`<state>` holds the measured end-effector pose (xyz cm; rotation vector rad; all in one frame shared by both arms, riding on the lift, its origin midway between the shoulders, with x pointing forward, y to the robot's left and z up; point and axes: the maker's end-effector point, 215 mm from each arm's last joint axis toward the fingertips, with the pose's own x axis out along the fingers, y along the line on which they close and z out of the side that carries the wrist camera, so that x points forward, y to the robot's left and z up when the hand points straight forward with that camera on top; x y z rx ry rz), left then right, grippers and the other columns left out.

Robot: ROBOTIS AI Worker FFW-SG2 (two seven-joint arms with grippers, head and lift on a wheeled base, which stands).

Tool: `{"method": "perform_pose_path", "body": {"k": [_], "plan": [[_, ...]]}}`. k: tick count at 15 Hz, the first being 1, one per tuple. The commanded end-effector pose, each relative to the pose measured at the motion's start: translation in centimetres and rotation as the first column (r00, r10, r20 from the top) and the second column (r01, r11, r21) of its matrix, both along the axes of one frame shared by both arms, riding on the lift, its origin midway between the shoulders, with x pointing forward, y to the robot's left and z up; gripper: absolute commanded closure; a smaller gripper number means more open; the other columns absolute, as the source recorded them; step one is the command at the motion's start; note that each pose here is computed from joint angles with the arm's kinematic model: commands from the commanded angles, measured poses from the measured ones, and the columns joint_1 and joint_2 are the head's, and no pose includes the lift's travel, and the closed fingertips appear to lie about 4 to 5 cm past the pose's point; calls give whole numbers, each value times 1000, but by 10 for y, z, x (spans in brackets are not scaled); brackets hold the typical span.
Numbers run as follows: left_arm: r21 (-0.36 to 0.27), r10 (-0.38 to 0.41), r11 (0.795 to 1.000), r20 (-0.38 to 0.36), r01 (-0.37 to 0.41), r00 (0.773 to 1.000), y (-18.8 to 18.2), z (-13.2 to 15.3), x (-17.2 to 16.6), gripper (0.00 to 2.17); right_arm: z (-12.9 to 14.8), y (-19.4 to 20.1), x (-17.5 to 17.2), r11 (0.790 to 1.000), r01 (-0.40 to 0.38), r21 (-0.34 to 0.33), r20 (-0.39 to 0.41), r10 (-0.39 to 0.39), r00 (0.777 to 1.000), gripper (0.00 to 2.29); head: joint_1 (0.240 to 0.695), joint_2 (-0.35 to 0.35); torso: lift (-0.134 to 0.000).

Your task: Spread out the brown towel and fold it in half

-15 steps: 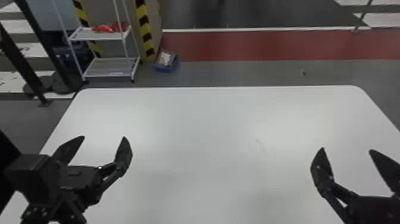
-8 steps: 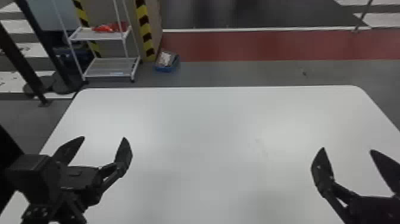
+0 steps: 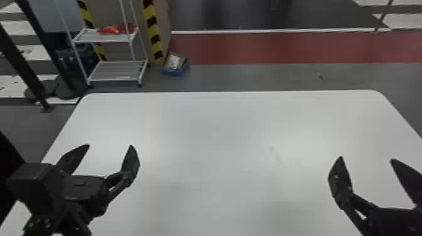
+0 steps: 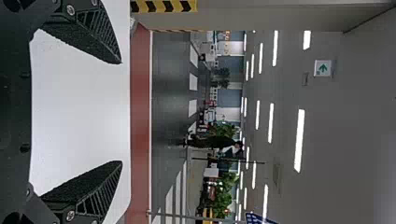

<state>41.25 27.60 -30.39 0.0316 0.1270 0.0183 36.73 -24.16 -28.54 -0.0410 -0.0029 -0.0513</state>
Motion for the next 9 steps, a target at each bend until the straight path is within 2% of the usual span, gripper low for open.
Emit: {"method": "perform_pose_path", "body": {"k": [1, 9], "plan": [[0, 0, 1000, -1, 0, 1000, 0, -1, 0, 9, 0, 0, 0, 1000, 0, 1, 1, 0, 1000, 110, 695, 50, -128], [-2, 4, 1000, -4, -4, 1000, 1, -3, 1, 9, 0, 0, 0, 1000, 1, 2, 3, -1, 1000, 110, 695, 51, -128]]}}
